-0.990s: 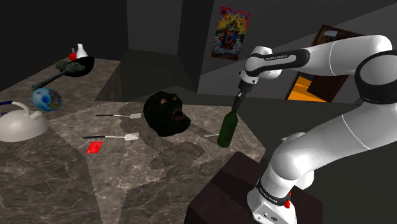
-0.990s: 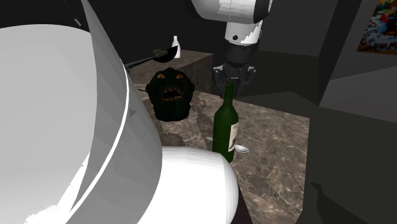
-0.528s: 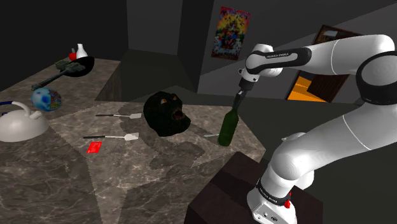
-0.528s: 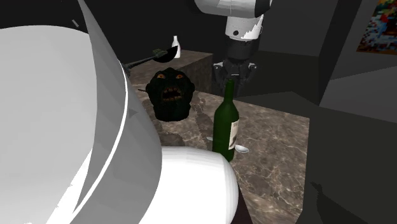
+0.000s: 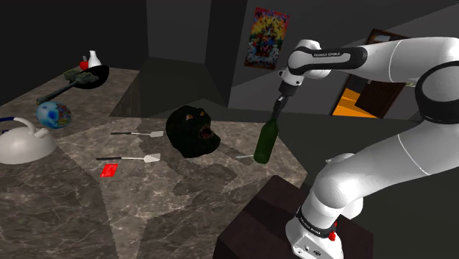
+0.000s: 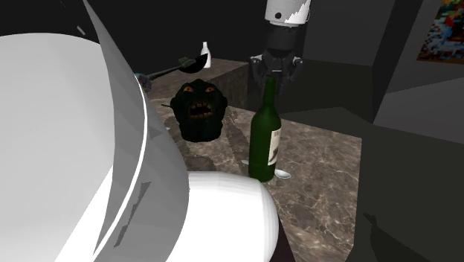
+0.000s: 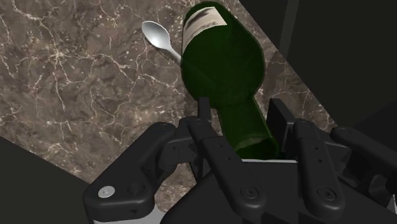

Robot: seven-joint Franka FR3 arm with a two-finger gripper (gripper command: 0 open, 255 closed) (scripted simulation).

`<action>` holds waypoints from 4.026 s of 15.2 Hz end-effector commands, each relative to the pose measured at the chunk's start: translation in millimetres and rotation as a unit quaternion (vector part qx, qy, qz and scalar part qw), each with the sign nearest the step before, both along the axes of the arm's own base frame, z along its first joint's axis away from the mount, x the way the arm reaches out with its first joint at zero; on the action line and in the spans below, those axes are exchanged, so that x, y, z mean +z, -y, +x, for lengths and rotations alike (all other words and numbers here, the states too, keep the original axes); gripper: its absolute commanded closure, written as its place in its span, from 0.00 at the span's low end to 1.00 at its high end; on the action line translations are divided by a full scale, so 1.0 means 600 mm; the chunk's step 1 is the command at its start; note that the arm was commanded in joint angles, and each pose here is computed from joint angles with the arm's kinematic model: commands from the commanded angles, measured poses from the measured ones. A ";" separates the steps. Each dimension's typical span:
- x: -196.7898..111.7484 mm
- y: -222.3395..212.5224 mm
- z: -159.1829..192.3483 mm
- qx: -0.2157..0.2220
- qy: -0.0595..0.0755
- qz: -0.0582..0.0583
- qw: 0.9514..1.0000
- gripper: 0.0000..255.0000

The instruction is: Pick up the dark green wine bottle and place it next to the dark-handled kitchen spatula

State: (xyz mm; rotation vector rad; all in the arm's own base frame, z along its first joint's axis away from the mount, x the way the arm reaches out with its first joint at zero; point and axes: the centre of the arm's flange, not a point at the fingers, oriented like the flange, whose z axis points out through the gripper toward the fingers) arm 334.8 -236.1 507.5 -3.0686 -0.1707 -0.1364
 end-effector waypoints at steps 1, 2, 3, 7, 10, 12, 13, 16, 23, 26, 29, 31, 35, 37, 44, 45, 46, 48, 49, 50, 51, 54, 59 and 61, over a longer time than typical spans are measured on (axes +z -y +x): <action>0.018 -0.001 0.000 0.000 0.000 0.000 1.000 1.00; 0.027 -0.001 0.000 0.000 0.000 0.000 1.000 1.00; 0.035 -0.001 0.000 0.000 0.000 0.000 1.000 1.00; 0.071 -0.001 0.000 0.000 0.000 0.000 1.000 1.00; 0.097 -0.001 0.000 0.000 0.000 0.000 1.000 1.00; 0.115 -0.001 0.000 0.000 0.000 0.000 1.000 1.00; 0.123 -0.001 0.000 0.000 0.000 0.000 1.000 1.00; 0.150 -0.001 0.000 0.000 0.000 0.000 1.000 1.00; 0.211 -0.001 0.000 0.000 0.000 0.000 1.000 1.00; 0.238 -0.001 0.000 0.000 0.000 0.000 1.000 1.00; 0.264 -0.001 0.000 0.000 0.000 0.000 1.000 1.00; 0.282 -0.001 0.000 0.000 0.000 0.000 1.000 1.00; 0.317 -0.001 0.000 0.000 0.000 0.000 1.000 1.00; 0.335 -0.001 0.000 0.000 0.000 0.000 1.000 1.00; 0.396 -0.001 0.000 0.000 0.000 0.000 1.000 1.00; 0.405 -0.001 0.000 0.000 0.000 0.000 1.000 1.00; 0.414 -0.001 0.000 0.000 0.000 0.000 1.000 1.00; 0.431 -0.001 0.000 0.000 0.000 0.000 1.000 1.00; 0.440 -0.001 0.000 0.000 0.000 0.000 1.000 1.00; 0.449 -0.001 0.000 0.000 0.000 0.000 1.000 1.00; 0.458 -0.001 0.000 0.000 0.000 0.000 1.000 1.00; 0.484 -0.001 0.000 0.000 0.000 0.000 1.000 1.00; 0.528 -0.001 0.000 0.000 0.000 0.000 1.000 1.00; 0.546 -0.001 0.000 0.000 0.000 0.000 1.000 1.00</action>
